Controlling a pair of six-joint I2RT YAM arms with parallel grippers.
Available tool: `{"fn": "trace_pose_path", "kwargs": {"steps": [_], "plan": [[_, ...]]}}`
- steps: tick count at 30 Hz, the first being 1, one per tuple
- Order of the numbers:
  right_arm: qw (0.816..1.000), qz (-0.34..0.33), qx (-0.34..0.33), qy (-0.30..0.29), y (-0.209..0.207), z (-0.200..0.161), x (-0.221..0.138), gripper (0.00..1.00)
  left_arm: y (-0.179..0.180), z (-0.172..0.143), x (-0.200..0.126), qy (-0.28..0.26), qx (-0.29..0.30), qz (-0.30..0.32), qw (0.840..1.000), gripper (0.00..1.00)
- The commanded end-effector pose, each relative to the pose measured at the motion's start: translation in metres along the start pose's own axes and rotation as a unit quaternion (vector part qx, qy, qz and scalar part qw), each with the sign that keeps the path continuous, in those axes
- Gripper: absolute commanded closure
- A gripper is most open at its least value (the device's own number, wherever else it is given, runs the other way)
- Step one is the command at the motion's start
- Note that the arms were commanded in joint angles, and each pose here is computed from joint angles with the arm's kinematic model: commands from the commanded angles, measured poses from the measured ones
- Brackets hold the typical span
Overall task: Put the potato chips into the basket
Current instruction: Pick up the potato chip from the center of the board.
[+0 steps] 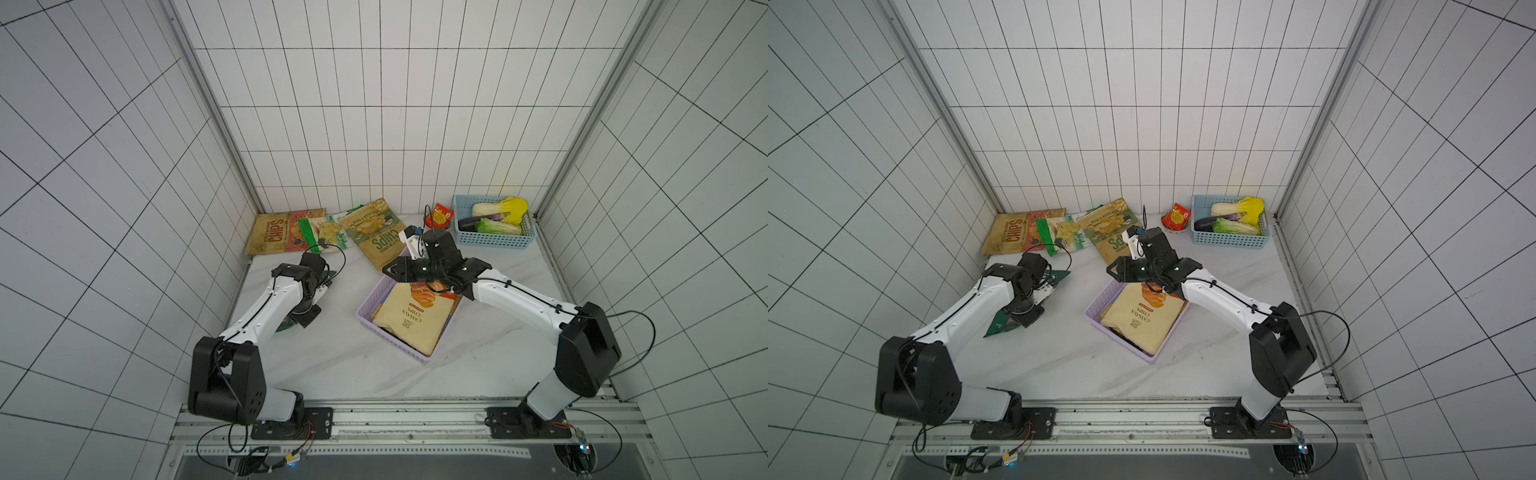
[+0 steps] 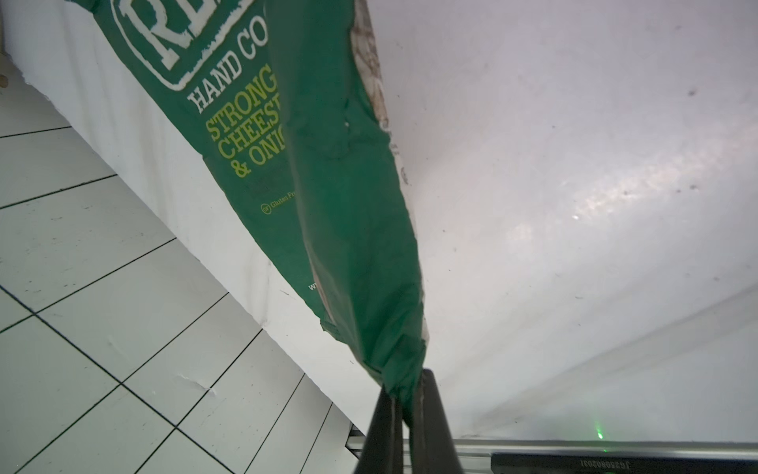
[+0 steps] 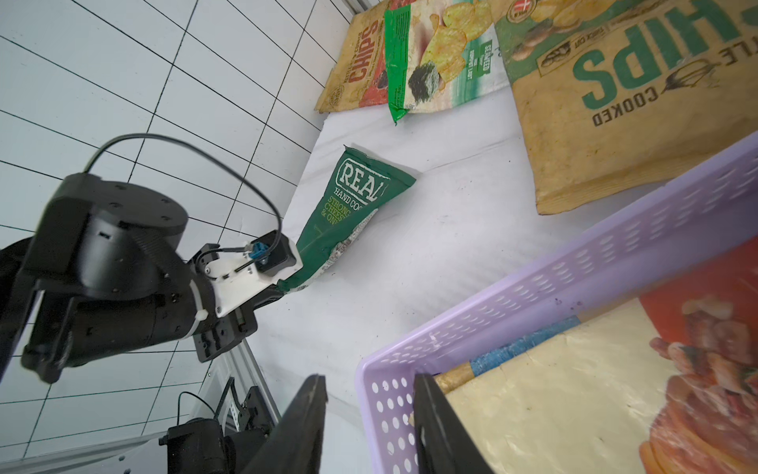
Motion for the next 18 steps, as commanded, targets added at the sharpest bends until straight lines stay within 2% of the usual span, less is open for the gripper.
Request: {"fn": "trace_pose_path", "kwargs": {"steps": [1,7,11,18], "plan": [[0.999,0.011,0.04,0.024,-0.002,-0.006,0.023,0.6,-0.009,-0.009,-0.003,-0.01,-0.001,-0.039,0.999,1.0],[0.991,0.012,0.112,0.072,-0.003,-0.014,0.07,0.58,-0.012,-0.008,-0.015,-0.047,-0.03,-0.069,0.996,1.0],[0.985,0.015,0.135,0.108,0.009,-0.015,0.099,0.56,-0.011,-0.008,-0.02,-0.06,-0.038,-0.075,0.995,1.0],[0.979,0.01,0.155,0.129,0.023,-0.006,0.136,0.5,-0.008,-0.012,-0.022,-0.067,-0.047,-0.074,0.994,1.0]]}}
Point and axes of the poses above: each gripper's point midway between its finger pads, its own x axis out along the fingers, its own y axis along the line the jaws close on, z = x × y, the point moved 10 cm from there along -x, back along the fingers, and after that the axes turned 1 degree about -x, right-handed, at the moved point
